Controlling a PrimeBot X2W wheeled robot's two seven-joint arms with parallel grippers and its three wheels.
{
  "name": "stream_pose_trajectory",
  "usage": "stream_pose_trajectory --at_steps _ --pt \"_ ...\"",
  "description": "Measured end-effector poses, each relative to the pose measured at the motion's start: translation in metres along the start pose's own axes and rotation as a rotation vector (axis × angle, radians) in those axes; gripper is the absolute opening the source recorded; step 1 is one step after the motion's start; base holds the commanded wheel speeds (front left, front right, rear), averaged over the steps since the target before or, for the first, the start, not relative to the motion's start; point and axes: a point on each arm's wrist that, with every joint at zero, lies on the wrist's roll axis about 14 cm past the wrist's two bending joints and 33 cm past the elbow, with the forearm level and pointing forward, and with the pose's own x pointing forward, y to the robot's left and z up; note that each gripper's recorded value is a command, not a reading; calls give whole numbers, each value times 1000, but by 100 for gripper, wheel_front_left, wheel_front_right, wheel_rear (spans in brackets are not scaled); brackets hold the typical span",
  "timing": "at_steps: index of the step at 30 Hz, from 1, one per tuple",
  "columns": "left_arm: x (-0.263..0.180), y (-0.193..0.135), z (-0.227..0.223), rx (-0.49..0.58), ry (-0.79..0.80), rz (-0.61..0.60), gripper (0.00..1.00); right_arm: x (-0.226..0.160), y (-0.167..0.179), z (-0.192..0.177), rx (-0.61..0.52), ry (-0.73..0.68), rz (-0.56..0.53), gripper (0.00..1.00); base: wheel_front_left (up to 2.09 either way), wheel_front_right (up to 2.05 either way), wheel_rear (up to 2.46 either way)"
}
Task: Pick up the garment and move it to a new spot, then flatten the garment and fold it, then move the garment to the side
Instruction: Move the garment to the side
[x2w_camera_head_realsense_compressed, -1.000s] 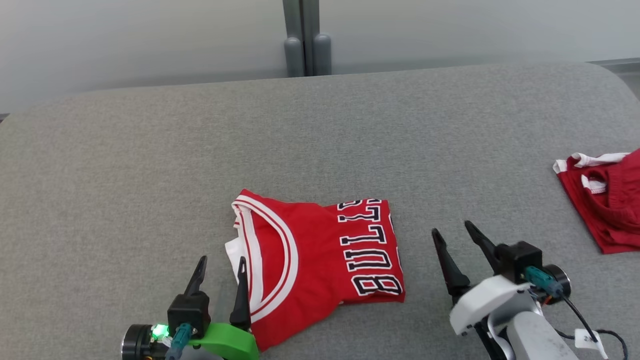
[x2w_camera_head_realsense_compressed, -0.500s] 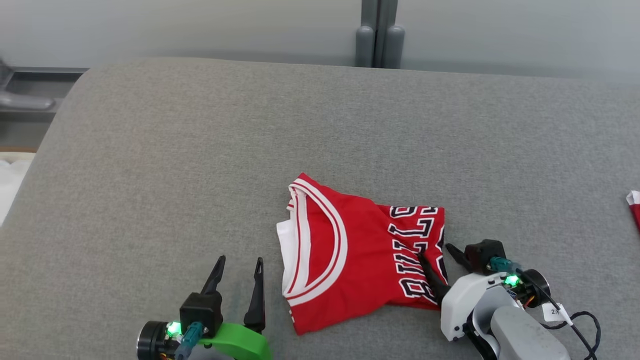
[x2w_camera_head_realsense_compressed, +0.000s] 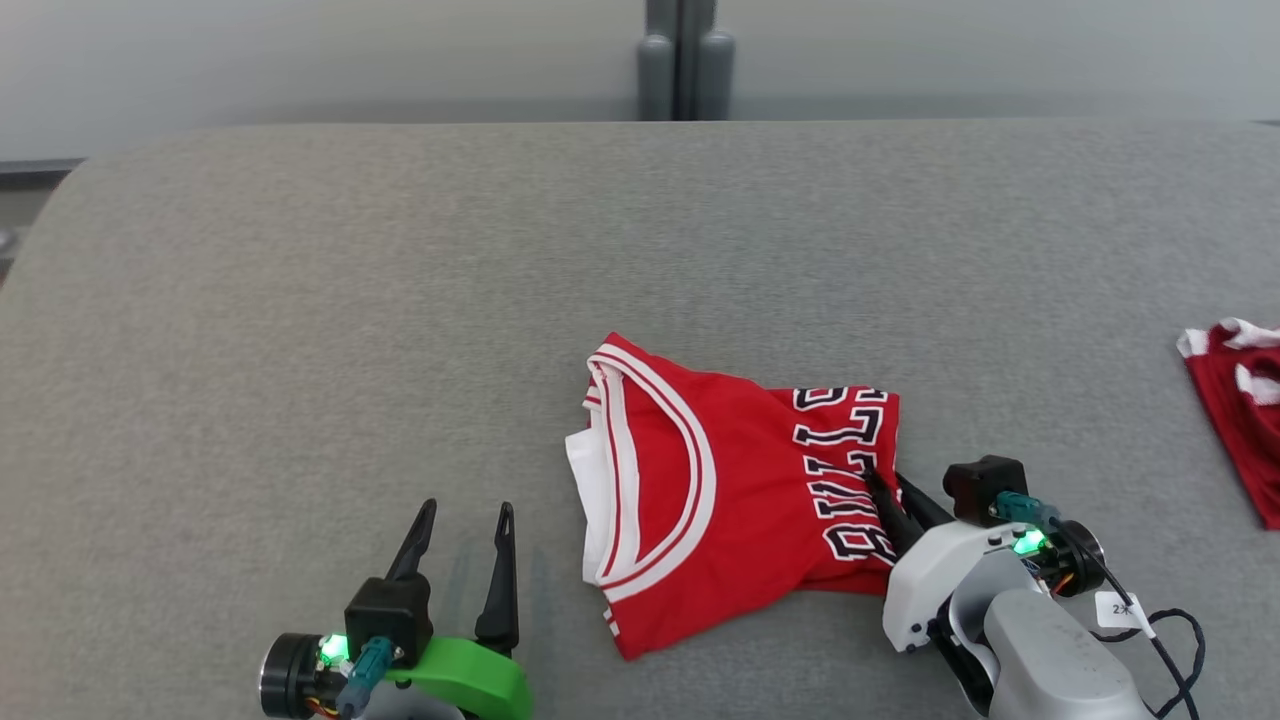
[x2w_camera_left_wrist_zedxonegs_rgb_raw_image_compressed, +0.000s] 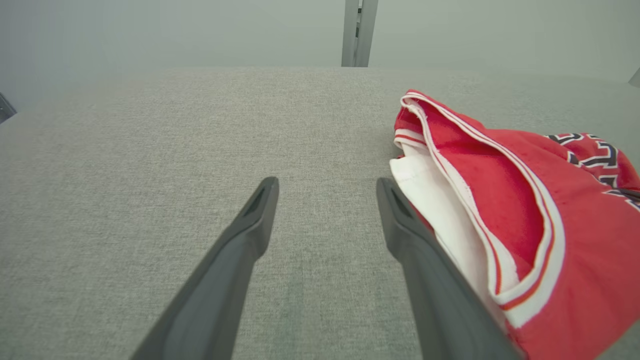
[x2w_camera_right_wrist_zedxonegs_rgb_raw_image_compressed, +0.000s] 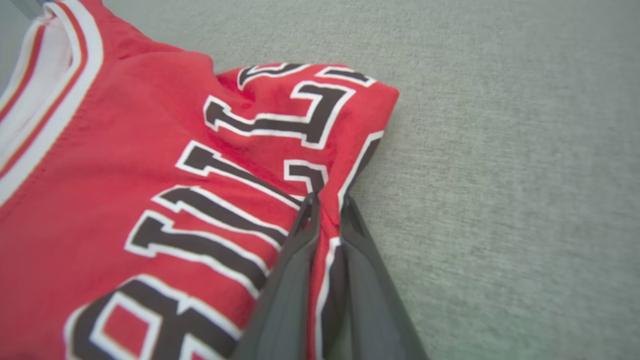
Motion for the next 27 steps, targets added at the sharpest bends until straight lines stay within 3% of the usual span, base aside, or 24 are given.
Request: stream_pose_trajectory --at_steps 8,16,22,27 --pt "37 -77 2 13 2 -253 100 -57 -72 -6 53 -39 -222 0 0 0 0" --pt "43 -163 -7 19 27 -514 100 -125 -124 -21 131 -66 -435 0 0 0 0" --pt "39 -206 -12 23 43 -646 100 -156 -143 -16 133 -104 -522 0 0 0 0" --pt "42 -216 -24 36 70 -681 100 -146 -161 24 29 -155 -522 0 0 0 0"
